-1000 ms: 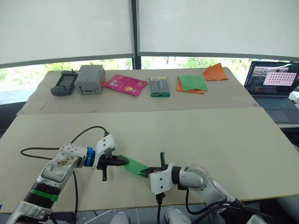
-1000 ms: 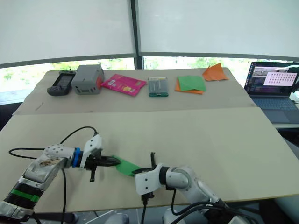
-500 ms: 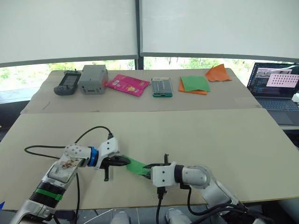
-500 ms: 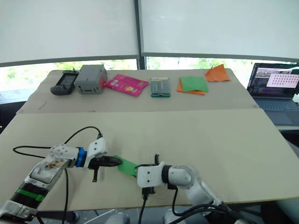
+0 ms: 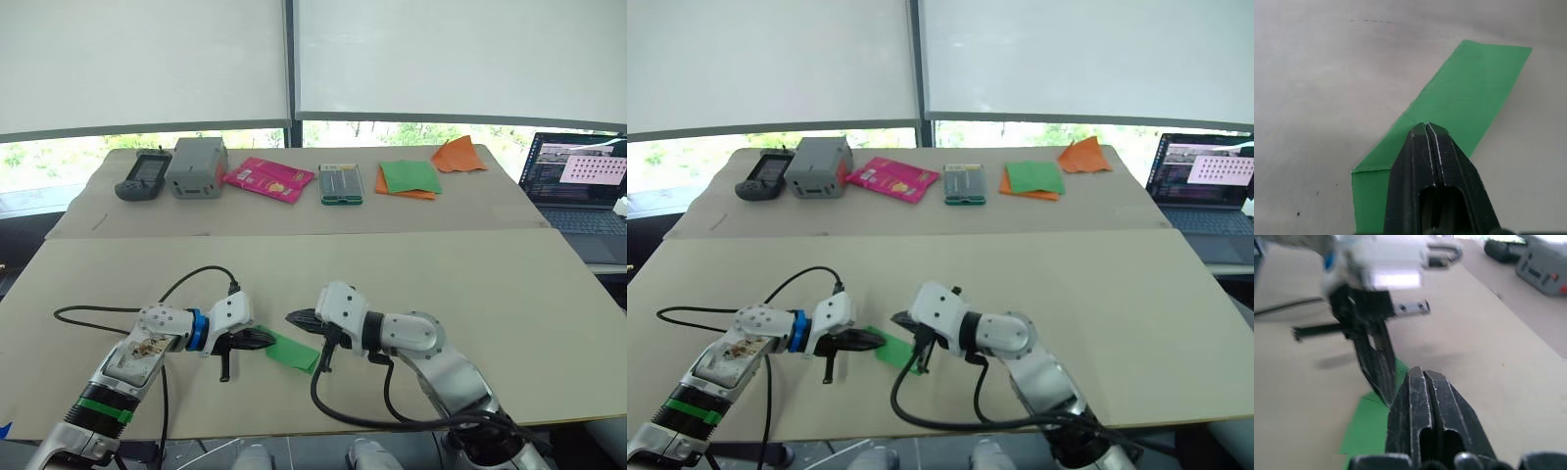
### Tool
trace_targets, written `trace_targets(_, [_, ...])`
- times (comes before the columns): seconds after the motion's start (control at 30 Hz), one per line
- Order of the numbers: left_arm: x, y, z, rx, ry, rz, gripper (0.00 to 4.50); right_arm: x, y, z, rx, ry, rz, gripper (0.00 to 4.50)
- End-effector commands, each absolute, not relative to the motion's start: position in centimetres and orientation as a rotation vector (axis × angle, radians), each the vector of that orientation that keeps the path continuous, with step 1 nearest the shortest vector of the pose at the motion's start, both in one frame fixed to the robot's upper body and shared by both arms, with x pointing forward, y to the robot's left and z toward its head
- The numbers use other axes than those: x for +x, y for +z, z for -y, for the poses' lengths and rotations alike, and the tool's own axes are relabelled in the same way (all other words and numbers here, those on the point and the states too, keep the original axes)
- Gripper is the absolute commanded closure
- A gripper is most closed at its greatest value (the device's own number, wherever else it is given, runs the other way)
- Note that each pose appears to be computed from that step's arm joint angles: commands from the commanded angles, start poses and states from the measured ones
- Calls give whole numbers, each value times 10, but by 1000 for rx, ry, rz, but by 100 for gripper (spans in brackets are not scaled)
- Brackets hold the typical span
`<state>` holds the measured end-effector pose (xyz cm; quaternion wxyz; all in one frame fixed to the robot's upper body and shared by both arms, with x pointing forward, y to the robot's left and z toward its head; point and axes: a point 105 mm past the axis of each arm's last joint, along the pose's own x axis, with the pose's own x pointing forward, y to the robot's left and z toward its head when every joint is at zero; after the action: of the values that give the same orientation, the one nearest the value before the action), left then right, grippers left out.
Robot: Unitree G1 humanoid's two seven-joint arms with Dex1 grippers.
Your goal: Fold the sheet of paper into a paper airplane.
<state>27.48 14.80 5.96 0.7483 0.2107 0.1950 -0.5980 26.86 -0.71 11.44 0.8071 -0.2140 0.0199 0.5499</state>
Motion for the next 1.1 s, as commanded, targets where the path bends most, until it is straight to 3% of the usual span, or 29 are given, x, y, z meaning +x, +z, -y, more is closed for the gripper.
trace_targets(0.03, [265,40,-156,473,-1315,-530,450,268,102,1,-484,1195,-108,448])
trace_targets(0.27, [267,41,-156,475,-1307,-529,450,271,82,-14,-470,1197,-189,448])
trace_targets(0.67, [266,41,-158,475,-1293,-528,450,272,50,-6,-481,1163,-335,448])
trace_targets(0.87, [266,40,-159,478,-1291,-531,450,272,51,-8,-480,1156,-327,448])
trace_targets(1.1, [267,40,-160,483,-1288,-532,450,276,82,-20,-436,1179,-181,448])
